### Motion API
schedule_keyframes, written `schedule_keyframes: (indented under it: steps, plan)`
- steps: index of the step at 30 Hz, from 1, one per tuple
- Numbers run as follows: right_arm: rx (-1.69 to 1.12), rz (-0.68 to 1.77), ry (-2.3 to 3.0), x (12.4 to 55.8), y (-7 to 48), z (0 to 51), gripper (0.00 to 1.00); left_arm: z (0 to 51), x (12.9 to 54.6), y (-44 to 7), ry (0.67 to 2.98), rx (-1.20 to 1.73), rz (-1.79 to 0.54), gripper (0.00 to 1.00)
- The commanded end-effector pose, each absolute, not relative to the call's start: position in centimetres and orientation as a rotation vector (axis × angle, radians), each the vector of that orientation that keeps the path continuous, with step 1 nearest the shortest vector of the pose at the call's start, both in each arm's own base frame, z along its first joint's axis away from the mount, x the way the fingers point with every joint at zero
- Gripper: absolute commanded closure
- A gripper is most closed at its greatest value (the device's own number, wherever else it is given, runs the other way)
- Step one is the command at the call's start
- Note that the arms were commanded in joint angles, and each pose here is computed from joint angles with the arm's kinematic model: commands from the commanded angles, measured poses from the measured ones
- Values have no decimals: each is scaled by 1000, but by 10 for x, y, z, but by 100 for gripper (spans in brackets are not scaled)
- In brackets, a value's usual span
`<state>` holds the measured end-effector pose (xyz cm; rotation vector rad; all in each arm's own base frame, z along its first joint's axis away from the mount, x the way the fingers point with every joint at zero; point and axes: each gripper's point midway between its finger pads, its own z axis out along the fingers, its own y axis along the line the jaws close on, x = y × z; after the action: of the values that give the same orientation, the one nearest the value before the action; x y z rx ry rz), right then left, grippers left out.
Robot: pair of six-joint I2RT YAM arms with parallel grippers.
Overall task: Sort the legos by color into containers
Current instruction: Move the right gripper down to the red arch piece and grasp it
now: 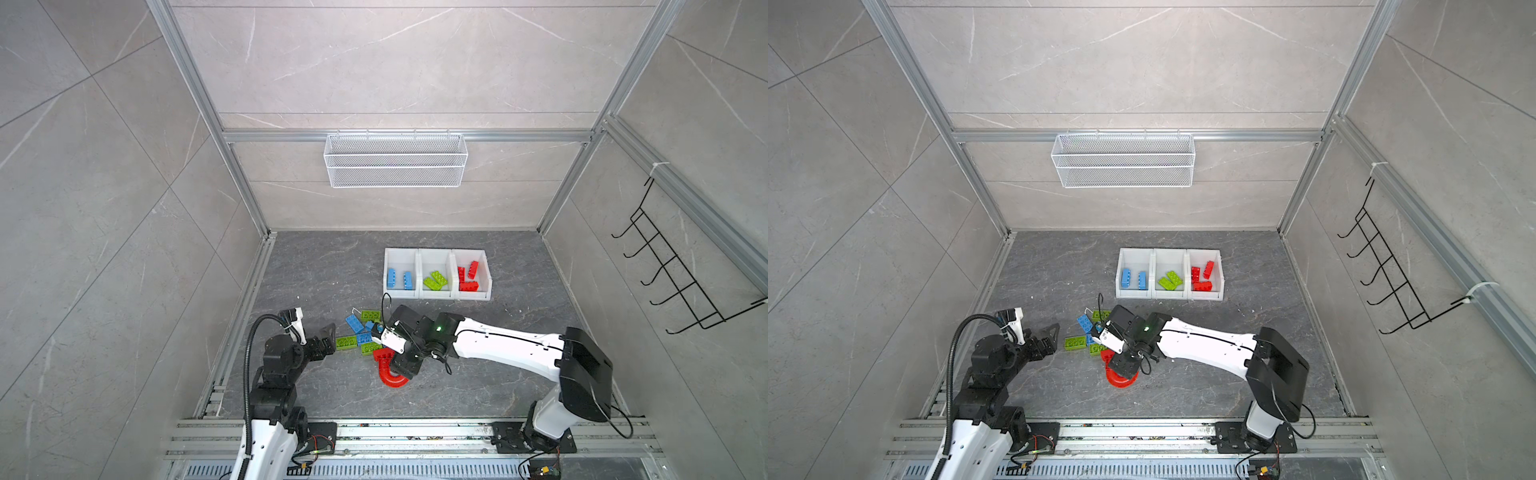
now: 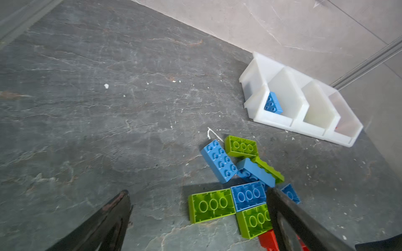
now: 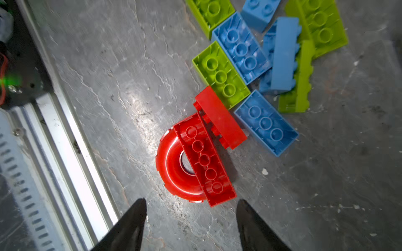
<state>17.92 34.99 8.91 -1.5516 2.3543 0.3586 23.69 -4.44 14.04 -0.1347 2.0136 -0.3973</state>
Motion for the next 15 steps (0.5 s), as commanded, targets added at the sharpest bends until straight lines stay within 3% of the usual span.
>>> schedule_keyframes:
  steps: [1,15]
  plan:
    - [-1630,285,2342,184,349,80,32,165,241,-27,1909,-140,-271,1]
    - [-1710,154,2368,196,363,42,36,156,254,-53,1987,-27,-389,0]
